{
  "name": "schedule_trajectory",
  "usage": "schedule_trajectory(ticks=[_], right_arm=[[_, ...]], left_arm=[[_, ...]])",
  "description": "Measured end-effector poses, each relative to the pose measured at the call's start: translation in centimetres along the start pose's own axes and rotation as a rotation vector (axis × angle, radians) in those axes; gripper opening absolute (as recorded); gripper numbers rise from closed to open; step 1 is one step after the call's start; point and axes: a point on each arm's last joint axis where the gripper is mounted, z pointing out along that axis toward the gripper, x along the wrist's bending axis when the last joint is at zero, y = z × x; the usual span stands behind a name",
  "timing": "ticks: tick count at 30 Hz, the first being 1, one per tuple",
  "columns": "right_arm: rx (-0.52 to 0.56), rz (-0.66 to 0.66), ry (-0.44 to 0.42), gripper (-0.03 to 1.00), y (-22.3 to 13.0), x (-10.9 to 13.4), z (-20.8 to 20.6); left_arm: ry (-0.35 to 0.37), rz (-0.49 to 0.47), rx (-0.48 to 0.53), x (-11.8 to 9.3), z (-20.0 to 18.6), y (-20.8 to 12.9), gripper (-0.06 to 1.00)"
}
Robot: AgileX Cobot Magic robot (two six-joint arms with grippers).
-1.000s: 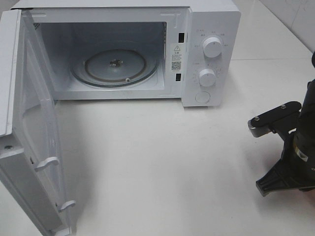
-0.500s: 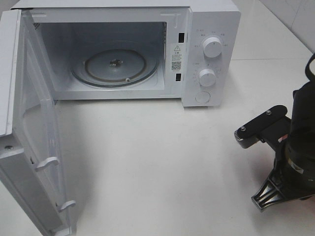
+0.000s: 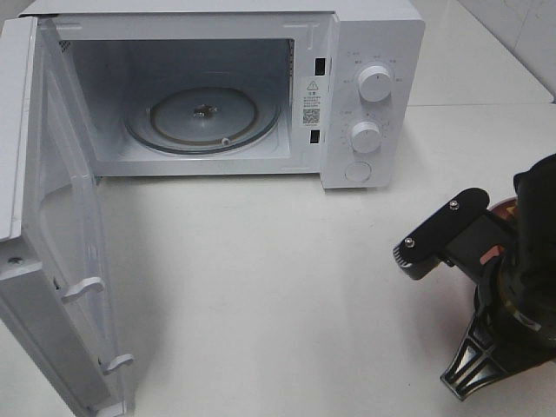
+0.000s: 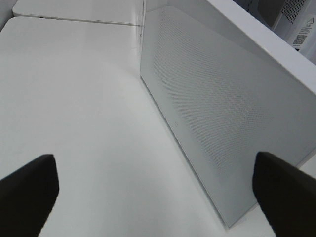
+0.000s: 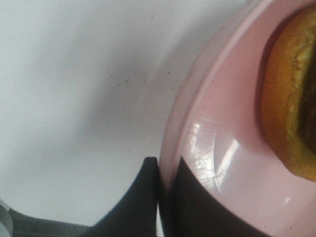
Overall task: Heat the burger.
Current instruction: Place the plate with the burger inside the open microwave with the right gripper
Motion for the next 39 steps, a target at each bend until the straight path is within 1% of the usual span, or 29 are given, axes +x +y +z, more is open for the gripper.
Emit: schedule_trajectory(ticks=[7, 10, 11, 13, 15, 16, 18, 21, 25, 28, 30, 36, 39], right_arm=[[-0.055, -0.113, 0.003, 0.05, -0.4, 2.1, -1.2], [-0.062, -0.126, 0.004, 0.05, -0.5, 2.3, -1.4], [-0.072, -0.152, 0.003, 0.05, -0.6, 2.8, -1.6], [-0.078, -0.166, 0.002, 0.05, -0.7, 3.0, -1.8], [-0.098, -0.225, 0.001, 0.05, -1.0, 3.8, -2.2], [-0.098, -0.225, 0.001, 0.05, -1.0, 3.8, -2.2], [-0.114, -0.268, 0.001, 0.05, -1.2, 4.4, -2.5], [-0.121, -0.283, 0.001, 0.05, -1.3, 4.6, -2.7], [-0.154, -0.371, 0.002, 0.05, -1.8, 5.7, -3.3], [-0.159, -0.388, 0.002, 0.05, -1.9, 5.8, -3.4], [-0.173, -0.450, 0.001, 0.05, -2.2, 6.2, -3.6], [-0.187, -0.517, -0.011, 0.05, -2.1, 6.3, -3.6], [-0.212, -0.558, -0.025, 0.05, -1.8, 6.2, -3.7]], left_arm=[[0.000, 0.000, 0.000, 0.0, 0.0, 0.0, 0.99], [0.000, 0.000, 0.000, 0.0, 0.0, 0.0, 0.99], [0.000, 0.000, 0.000, 0.0, 0.0, 0.0, 0.99], [0.000, 0.000, 0.000, 0.0, 0.0, 0.0, 0.99], [0.000, 0.000, 0.000, 0.0, 0.0, 0.0, 0.99], [0.000, 0.000, 0.000, 0.0, 0.0, 0.0, 0.99], [0.000, 0.000, 0.000, 0.0, 0.0, 0.0, 0.99], [0.000, 0.000, 0.000, 0.0, 0.0, 0.0, 0.99], [0.000, 0.000, 0.000, 0.0, 0.0, 0.0, 0.99], [0.000, 0.000, 0.000, 0.0, 0.0, 0.0, 0.99], [0.000, 0.000, 0.000, 0.0, 0.0, 0.0, 0.99], [0.000, 0.000, 0.000, 0.0, 0.0, 0.0, 0.99], [0.000, 0.000, 0.000, 0.0, 0.0, 0.0, 0.99]])
